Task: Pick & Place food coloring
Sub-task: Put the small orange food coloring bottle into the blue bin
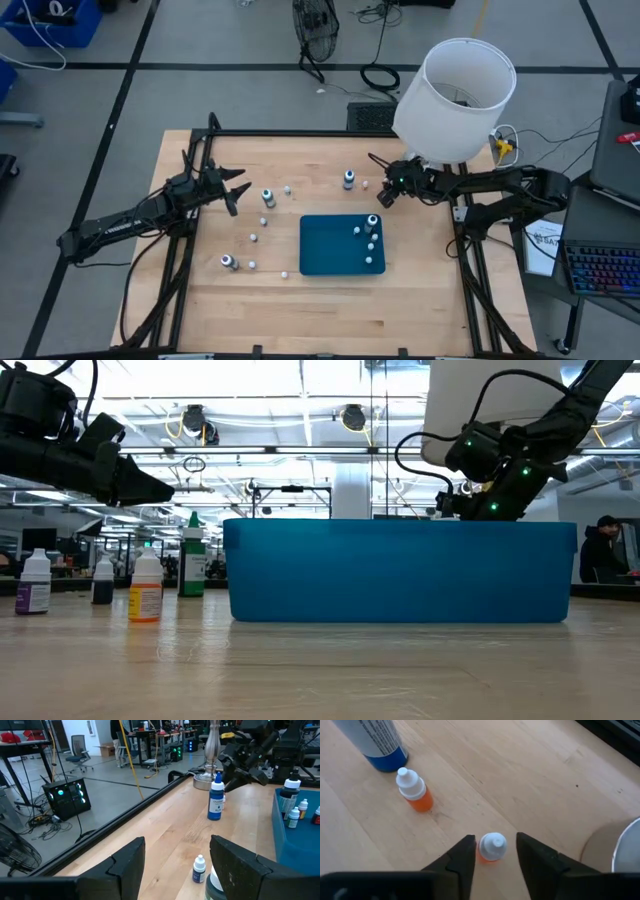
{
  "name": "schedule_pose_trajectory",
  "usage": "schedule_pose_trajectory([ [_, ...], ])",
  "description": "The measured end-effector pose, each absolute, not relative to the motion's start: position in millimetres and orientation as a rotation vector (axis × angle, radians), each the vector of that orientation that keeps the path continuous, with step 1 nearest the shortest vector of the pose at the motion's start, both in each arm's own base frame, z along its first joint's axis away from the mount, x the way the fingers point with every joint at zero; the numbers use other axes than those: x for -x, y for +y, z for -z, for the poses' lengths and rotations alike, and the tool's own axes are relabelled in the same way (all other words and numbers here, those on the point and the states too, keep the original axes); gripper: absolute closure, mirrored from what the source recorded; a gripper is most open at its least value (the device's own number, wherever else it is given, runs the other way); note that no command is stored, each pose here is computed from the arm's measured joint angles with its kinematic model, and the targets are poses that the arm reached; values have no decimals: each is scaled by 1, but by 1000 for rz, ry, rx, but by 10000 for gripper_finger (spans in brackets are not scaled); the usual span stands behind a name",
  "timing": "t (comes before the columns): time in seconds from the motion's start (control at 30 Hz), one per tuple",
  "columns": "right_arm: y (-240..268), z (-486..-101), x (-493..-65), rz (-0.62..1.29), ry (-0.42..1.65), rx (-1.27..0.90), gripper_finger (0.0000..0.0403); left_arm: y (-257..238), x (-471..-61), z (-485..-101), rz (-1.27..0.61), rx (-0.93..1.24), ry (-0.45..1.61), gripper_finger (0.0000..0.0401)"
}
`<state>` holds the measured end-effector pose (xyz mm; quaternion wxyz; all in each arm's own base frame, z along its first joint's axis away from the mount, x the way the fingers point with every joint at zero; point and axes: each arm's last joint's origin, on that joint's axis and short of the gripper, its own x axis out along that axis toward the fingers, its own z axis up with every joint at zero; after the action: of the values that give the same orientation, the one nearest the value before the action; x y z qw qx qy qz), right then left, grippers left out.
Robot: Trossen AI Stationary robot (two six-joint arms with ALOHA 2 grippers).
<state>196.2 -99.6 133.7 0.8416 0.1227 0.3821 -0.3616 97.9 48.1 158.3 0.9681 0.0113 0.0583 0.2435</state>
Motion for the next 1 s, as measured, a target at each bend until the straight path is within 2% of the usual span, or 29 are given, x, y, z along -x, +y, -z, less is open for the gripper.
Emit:
schedule_pose_trajectory([
  [0.23, -99, -134, -197, 721, 811, -244, 367, 48, -98, -158, -493, -23, 118, 176],
  [0.7, -96, -138, -199, 661, 807, -197, 367, 48, -98, -158, -492, -23, 118, 176],
  [1.0, -71, -169, -194, 590, 681, -178, 367, 48, -98, -158, -492, -23, 118, 176],
])
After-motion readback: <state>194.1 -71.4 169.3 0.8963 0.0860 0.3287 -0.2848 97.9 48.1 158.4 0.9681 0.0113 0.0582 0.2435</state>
